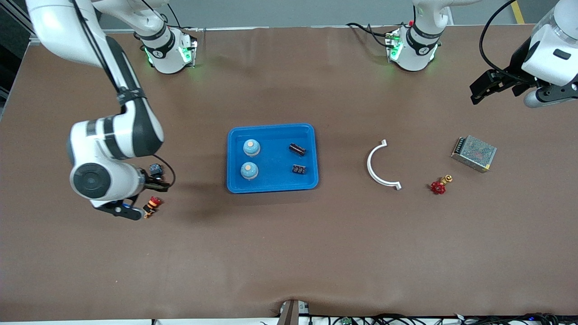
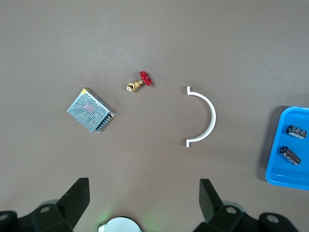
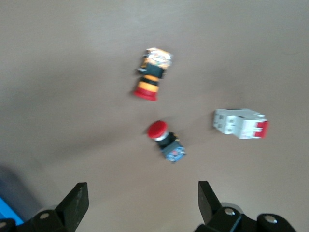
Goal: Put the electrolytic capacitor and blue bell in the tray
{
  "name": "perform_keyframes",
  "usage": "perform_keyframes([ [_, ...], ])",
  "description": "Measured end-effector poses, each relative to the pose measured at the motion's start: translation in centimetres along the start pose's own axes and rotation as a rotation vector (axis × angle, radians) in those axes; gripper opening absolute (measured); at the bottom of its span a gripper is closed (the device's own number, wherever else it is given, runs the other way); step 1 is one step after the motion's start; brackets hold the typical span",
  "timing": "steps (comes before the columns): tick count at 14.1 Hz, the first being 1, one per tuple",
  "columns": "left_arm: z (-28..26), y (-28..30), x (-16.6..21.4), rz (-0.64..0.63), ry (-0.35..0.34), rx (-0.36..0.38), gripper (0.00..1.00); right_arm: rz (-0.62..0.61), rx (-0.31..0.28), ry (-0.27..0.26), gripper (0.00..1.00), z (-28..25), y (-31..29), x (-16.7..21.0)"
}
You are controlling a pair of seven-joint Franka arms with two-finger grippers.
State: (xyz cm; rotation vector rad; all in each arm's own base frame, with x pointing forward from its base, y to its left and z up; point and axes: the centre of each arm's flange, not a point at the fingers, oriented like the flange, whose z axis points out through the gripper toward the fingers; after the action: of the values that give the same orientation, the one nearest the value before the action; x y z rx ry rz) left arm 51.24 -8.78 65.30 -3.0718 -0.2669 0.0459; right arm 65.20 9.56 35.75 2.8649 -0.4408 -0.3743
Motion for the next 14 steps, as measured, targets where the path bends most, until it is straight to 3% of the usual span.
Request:
perform_keyframes([
  [7,0.0,-0.1,0.0,-0.003,-0.001,0.0,1.0,-0.058,0.088,0.062,1.0,-9.0,8.7,-3.4],
  [12,0.0,-0.1,0.0,-0.002,-0.001,0.0,1.0,-0.065,0.09,0.119,1.0,-11.5,12.1,-7.0],
  [14,0.0,-0.1,0.0,-0.003,0.0,0.0,1.0,-0.093,0.121,0.126,1.0,-12.1,13.6,-7.8],
])
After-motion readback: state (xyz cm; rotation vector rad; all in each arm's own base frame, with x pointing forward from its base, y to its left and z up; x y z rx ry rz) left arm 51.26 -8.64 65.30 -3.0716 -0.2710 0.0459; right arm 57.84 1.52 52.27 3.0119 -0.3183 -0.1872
